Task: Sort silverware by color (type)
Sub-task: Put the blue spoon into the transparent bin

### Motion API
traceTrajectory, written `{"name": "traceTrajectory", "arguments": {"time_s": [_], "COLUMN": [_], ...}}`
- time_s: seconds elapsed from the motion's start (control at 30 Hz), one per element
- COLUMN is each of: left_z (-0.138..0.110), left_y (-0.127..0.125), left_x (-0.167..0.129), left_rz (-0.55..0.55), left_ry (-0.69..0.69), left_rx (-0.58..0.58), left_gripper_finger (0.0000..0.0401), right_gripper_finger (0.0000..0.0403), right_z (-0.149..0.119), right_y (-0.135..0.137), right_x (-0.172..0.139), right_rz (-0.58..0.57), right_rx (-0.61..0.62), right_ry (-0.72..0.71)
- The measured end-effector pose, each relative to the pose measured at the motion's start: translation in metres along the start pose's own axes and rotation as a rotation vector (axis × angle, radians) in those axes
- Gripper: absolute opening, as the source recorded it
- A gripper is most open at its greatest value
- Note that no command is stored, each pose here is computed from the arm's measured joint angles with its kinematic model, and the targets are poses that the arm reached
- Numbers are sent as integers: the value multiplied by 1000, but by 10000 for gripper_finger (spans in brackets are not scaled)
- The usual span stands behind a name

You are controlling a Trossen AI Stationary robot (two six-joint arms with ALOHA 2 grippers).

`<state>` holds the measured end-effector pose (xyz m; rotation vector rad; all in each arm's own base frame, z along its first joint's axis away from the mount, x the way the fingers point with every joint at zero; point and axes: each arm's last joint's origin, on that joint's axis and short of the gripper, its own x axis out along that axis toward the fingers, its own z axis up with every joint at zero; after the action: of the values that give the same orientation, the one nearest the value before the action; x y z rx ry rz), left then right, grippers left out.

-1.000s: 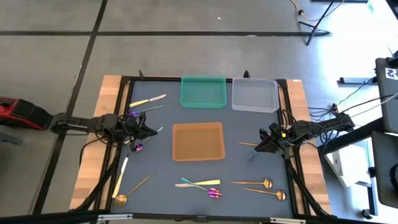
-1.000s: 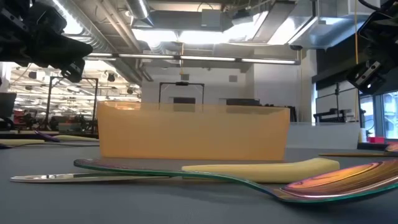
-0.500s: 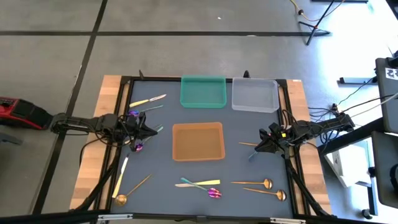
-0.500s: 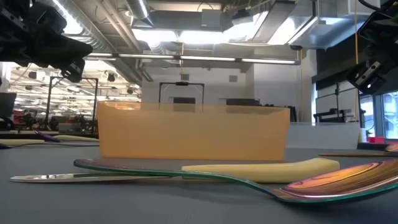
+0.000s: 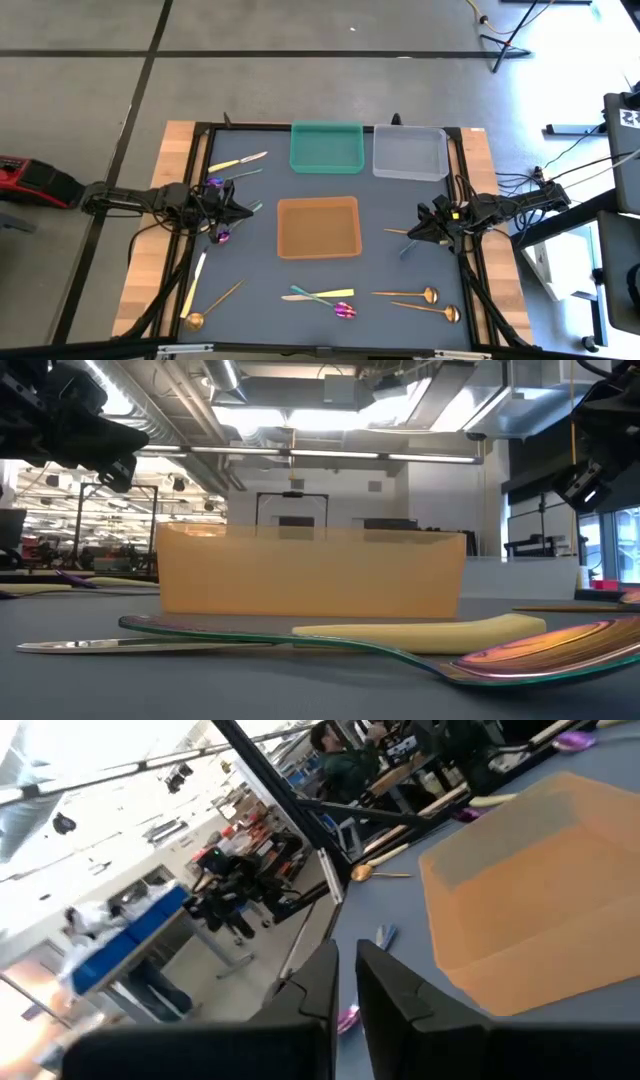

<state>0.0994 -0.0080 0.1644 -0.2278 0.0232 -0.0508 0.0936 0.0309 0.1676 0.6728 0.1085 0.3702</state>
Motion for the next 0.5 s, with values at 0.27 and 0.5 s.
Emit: {"name": "traceTrajectory", "arguments": {"time_s": [0.27, 0.5], "left_z": [0, 0], "left_y": [0, 0], "left_x": [0, 0], "left_rz": [0, 0], "left_ry": [0, 0], "left_rx": [0, 0], "left_gripper_finger": [2, 2], "right_gripper_finger": [32, 32], "right_z": [6, 12], "right_y": [-1, -2], "right_x": [-1, -1], "right_rz": [-114, -252], "right_rx": [-43, -183], "right_ry": [-140, -214]}}
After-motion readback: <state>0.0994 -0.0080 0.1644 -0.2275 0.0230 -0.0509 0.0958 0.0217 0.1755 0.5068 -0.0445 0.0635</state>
